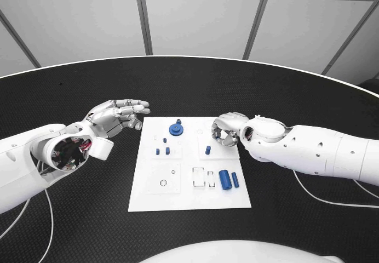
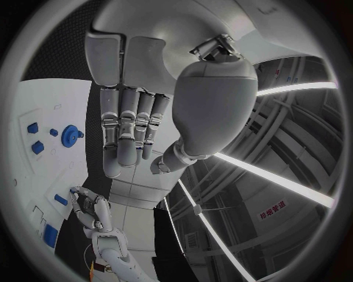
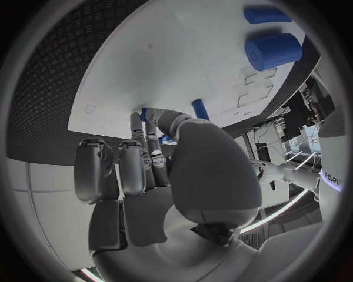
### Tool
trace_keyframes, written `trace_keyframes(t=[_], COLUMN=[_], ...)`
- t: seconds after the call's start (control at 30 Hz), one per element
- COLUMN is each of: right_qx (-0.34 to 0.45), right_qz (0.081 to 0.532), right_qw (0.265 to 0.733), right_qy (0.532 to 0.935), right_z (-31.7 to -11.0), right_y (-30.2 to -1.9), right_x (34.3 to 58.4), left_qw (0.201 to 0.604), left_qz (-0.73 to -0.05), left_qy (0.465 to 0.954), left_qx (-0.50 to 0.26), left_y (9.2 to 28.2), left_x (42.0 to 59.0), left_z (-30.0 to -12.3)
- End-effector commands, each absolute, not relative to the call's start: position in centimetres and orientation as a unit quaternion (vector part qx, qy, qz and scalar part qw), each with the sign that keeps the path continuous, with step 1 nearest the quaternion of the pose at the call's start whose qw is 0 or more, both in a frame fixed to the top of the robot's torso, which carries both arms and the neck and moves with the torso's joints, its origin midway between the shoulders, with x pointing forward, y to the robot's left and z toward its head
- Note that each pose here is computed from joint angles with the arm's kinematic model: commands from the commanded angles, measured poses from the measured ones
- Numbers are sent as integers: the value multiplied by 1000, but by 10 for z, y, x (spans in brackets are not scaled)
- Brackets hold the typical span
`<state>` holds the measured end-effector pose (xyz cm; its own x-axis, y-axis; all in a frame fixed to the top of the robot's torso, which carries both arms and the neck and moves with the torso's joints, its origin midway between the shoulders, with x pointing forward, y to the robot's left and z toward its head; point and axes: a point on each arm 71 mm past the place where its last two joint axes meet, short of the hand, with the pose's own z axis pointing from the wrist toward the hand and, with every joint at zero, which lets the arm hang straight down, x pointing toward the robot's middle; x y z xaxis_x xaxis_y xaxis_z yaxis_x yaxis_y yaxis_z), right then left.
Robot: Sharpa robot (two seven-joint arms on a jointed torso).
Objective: Assemble the parts on the task board
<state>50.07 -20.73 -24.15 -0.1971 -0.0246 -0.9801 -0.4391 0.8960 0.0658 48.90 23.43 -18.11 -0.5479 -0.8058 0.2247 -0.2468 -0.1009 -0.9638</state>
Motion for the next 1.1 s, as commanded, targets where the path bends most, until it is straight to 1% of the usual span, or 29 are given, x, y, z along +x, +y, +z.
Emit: trace_keyframes(t=[0.03, 0.5, 0.73, 0.9, 1.0, 1.1], right_qx=[-152, -153, -151, -150, -152, -156], right_qz=[168, 167, 175, 196, 215, 242], right_qw=[620, 642, 646, 652, 657, 660], right_qy=[751, 732, 728, 717, 707, 694], right_z=[-240, -235, -229, -220, -212, -204], right_y=[-208, -209, -213, -210, -201, -187], right_x=[501, 497, 486, 471, 463, 452], left_qw=[227, 224, 225, 226, 226, 226], left_qz=[-613, -612, -610, -609, -609, -610], left_qy=[631, 633, 634, 634, 634, 634], left_qx=[-417, -417, -418, -419, -419, -418], left_y=[234, 234, 235, 236, 236, 234], left_x=[489, 489, 489, 490, 492, 493], left_z=[-181, -182, -182, -182, -183, -183])
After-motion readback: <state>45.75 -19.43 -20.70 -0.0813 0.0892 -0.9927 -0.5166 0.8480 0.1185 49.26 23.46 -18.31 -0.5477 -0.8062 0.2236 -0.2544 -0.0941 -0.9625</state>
